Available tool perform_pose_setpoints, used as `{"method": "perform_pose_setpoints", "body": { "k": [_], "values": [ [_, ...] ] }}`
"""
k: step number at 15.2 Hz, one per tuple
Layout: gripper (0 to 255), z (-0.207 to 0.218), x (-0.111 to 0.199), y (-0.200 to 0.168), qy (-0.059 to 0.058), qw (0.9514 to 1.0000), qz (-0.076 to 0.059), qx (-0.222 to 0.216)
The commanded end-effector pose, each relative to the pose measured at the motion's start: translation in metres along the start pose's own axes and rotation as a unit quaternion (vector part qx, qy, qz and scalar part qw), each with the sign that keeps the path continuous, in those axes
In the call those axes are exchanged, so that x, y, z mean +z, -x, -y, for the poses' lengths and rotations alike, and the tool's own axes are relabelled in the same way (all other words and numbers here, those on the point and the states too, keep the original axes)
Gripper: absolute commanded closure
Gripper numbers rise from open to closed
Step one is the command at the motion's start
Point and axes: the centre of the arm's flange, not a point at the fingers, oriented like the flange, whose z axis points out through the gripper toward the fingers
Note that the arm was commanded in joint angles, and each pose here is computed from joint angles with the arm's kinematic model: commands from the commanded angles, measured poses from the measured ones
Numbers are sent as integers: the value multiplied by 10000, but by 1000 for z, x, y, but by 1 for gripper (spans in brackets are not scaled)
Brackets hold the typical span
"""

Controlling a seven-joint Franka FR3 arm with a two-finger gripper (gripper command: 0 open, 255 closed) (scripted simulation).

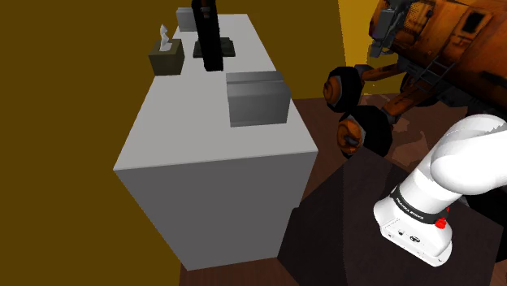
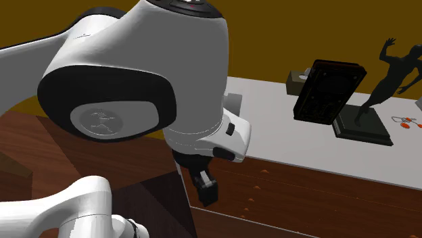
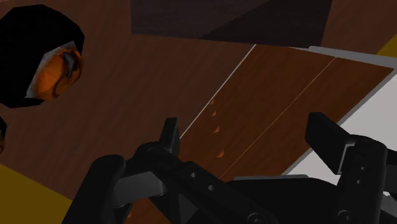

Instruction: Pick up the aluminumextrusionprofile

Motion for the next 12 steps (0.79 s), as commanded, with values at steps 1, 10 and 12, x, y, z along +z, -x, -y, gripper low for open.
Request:
{"method": "perform_pose_setpoints", "body": {
  "k": [1,10,12],
  "values": [
    [0,0,0,0,0,10000,0,0],
    [0,93,8,-70,-62,9939,-33,-1105],
    [0,116,10,-82,-76,9908,-40,-1349]
  ]
}}
